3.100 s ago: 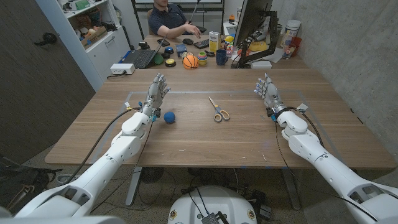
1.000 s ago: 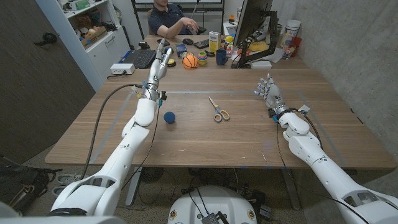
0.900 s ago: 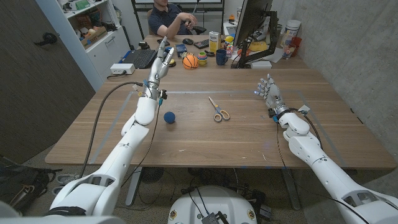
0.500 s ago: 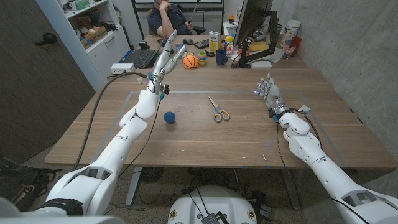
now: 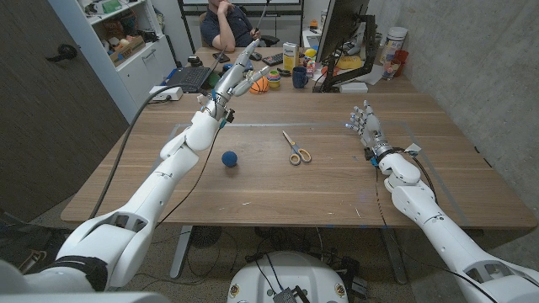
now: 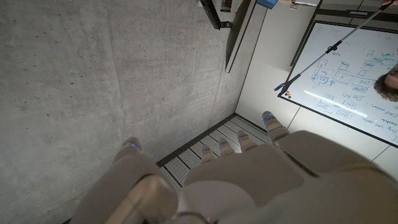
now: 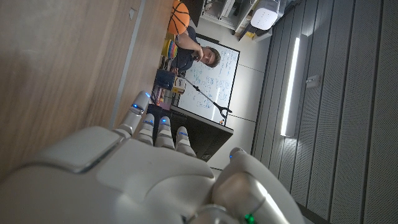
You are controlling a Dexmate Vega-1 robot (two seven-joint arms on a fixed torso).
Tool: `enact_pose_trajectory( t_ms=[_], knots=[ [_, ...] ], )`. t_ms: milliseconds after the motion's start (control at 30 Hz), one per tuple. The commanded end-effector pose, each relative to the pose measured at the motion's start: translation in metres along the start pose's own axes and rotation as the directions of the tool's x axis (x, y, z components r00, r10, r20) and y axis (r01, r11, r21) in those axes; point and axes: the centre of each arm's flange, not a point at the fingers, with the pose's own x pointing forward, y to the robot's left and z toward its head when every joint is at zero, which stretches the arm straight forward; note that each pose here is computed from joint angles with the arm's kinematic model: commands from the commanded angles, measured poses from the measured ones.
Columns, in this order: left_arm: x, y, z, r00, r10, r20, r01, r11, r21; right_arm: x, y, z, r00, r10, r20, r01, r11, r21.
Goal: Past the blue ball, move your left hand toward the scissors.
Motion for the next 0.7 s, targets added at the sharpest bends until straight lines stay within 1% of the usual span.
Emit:
enact_pose_trajectory(
  t_ms=[33,167,433,633,700],
  knots=[
    [0.014,-0.005,0.011,0.989,-0.141,0.031,0.138,0.986,0.094,-0.003,0.000,0.000,1.000,-0.003,0.007,0.003,1.000,0.000],
    [0.019,-0.009,0.014,0.980,-0.194,0.034,0.189,0.975,0.121,-0.004,0.000,0.000,1.000,-0.007,0.004,0.007,1.000,0.007],
    [0.025,-0.018,0.019,0.966,-0.252,0.054,0.240,0.957,0.160,-0.008,-0.001,0.001,1.000,-0.014,0.005,0.014,1.000,0.007],
    [0.030,-0.027,0.023,0.949,-0.307,0.071,0.289,0.938,0.191,-0.010,-0.003,0.001,1.000,-0.018,0.009,0.018,1.000,0.004],
    [0.032,-0.031,0.023,0.937,-0.342,0.074,0.324,0.927,0.187,-0.011,-0.003,0.001,1.000,-0.019,0.009,0.019,1.000,0.005]
  ],
)
